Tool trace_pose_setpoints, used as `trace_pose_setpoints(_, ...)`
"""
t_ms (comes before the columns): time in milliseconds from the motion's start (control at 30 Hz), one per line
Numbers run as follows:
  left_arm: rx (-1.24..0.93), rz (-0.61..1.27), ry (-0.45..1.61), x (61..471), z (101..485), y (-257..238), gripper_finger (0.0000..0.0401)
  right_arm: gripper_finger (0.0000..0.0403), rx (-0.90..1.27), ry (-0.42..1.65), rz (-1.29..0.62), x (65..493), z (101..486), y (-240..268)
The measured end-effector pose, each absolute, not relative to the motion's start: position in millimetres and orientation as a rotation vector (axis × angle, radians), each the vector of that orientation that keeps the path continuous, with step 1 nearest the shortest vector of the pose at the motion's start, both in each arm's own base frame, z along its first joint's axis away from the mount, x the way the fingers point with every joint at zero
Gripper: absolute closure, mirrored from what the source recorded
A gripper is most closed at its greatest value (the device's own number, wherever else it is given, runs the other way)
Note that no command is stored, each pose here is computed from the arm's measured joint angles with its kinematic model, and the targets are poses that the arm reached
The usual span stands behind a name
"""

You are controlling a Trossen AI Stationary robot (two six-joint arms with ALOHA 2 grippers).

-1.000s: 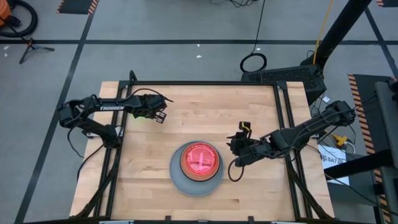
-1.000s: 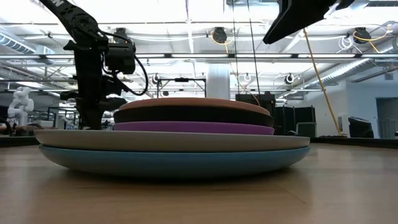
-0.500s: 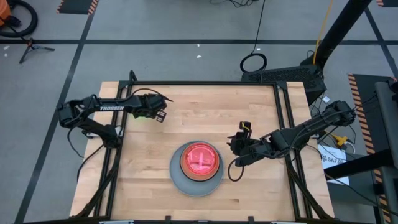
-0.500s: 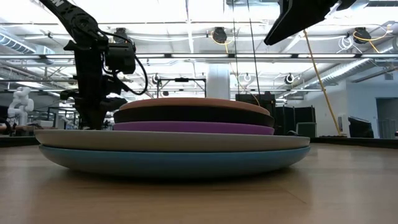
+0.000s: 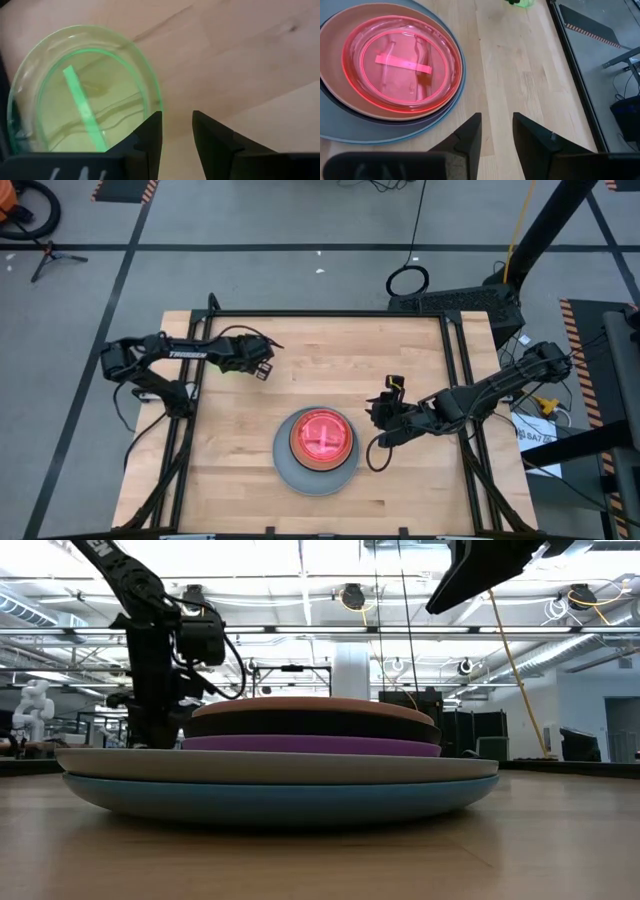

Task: Stack plastic plates
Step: Stack the green transparent plate on top of the red transparent plate

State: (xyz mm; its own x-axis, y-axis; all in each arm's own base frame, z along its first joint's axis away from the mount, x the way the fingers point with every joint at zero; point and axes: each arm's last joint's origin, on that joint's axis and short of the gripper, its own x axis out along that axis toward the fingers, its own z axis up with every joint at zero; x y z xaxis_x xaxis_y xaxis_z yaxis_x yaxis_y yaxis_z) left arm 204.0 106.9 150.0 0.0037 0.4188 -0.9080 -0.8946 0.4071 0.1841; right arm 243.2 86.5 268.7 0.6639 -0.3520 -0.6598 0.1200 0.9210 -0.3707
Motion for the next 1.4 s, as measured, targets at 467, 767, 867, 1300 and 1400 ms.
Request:
trace_pose_setpoints(467,-0.453,1.179,1.227,209.1,124.6,112.2,0.0286,0.0300,-0.307,0.808,-0.274,242.8,268.4,86.4)
trace_pose_setpoints(767,-0.431,1.196,1.230,210.5,121.2,113.1,0.0299,0.0300,-0.307,0.807,-0.274,242.8,268.5,86.4)
trace_pose_setpoints(867,-0.427,1.200,1.227,210.5,120.7,113.3,0.0322,0.0300,-0.307,0.807,-0.274,242.8,268.5,86.4)
trace_pose_setpoints(1300,-0.402,1.179,1.250,211.6,119.8,106.8,0.0393,0.0300,-0.307,0.807,-0.274,242.8,268.5,86.4)
trace_pose_setpoints(1400,-0.382,1.155,1.275,212.7,119.7,100.0,0.0394,0.0300,-0.306,0.807,-0.275,242.9,268.5,86.4)
